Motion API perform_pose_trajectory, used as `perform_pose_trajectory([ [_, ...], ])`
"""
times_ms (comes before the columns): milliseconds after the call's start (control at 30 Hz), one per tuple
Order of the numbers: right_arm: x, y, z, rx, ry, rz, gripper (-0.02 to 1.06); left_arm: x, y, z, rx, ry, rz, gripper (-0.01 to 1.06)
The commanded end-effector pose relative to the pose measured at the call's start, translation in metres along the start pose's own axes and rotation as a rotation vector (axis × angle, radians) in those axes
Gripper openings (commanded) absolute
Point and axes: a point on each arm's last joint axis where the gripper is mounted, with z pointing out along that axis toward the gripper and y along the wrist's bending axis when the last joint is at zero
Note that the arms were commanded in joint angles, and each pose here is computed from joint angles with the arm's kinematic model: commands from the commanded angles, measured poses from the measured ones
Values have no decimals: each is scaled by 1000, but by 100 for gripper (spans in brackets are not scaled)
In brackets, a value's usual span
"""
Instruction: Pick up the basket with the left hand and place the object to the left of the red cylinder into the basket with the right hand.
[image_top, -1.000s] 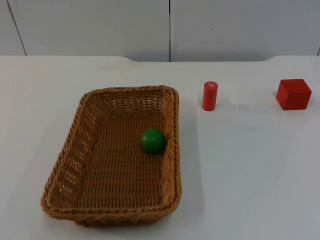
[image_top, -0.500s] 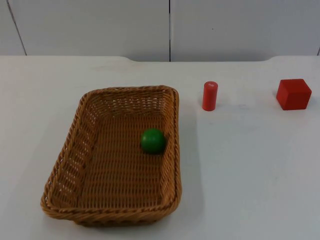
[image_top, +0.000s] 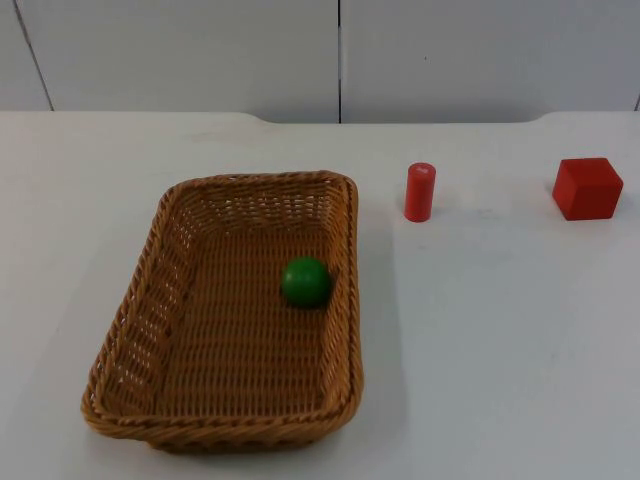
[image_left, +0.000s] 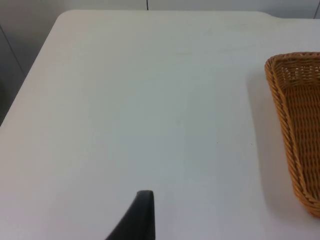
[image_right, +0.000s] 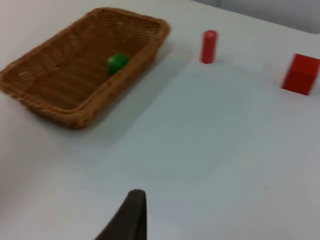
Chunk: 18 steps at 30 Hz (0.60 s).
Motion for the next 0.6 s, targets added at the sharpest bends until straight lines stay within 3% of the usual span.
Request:
perform_pose_trajectory([
  [0, 0, 1, 0, 73, -9, 37, 105, 1, 0, 1, 1, 0, -10, 105],
  [267, 0, 2, 0, 258, -3, 133, 105, 1, 0, 1, 1, 0, -10, 105],
  [567, 0, 3, 0, 355, -3, 185, 105, 1, 0, 1, 1, 0, -10, 105],
])
